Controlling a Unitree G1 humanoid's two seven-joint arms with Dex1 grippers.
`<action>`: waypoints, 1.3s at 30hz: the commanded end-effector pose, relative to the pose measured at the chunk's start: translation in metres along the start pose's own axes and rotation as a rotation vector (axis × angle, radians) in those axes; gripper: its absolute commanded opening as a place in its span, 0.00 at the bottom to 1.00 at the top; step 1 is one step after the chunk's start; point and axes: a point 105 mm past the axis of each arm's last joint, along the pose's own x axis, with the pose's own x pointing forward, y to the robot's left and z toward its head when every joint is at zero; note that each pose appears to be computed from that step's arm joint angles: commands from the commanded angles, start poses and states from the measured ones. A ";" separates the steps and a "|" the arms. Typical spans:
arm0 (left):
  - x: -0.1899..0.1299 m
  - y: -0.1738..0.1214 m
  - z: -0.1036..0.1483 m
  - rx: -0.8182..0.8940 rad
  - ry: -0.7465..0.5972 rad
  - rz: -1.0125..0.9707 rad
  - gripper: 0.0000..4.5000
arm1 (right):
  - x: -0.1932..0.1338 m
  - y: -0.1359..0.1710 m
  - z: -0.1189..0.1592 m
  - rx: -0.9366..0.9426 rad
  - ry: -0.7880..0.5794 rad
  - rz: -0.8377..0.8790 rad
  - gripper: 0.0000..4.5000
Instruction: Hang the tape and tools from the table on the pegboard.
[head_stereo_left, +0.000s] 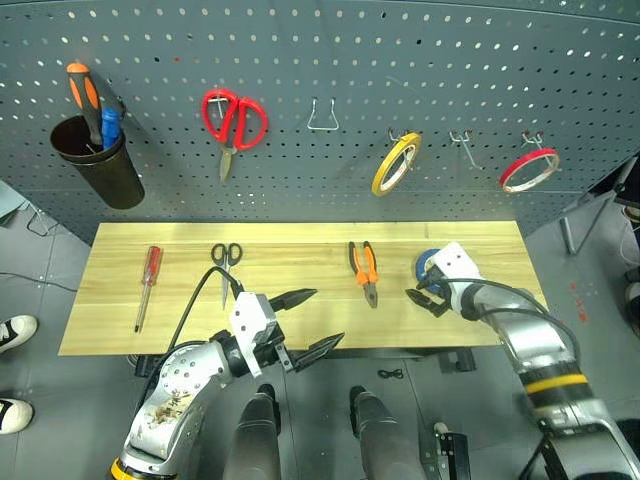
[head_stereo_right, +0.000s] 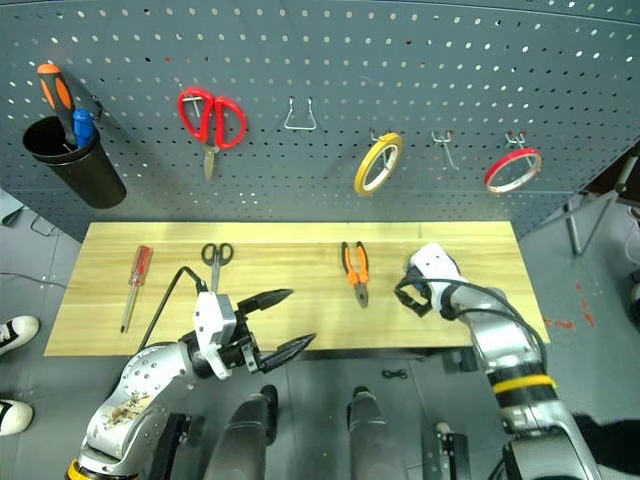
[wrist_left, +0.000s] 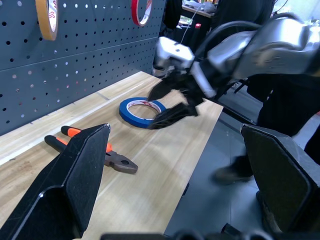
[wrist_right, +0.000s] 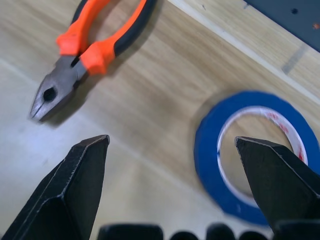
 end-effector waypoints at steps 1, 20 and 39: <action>0.000 -0.008 0.009 0.026 -0.042 -0.026 0.99 | 0.007 -0.011 -0.007 -0.006 0.020 -0.014 1.00; -0.002 -0.008 0.013 0.049 -0.060 -0.039 1.00 | 0.027 -0.028 -0.031 0.089 0.099 -0.014 0.51; 0.026 0.003 0.044 0.009 -0.180 -0.114 1.00 | -0.076 -0.018 0.036 -0.537 -0.207 -0.227 0.11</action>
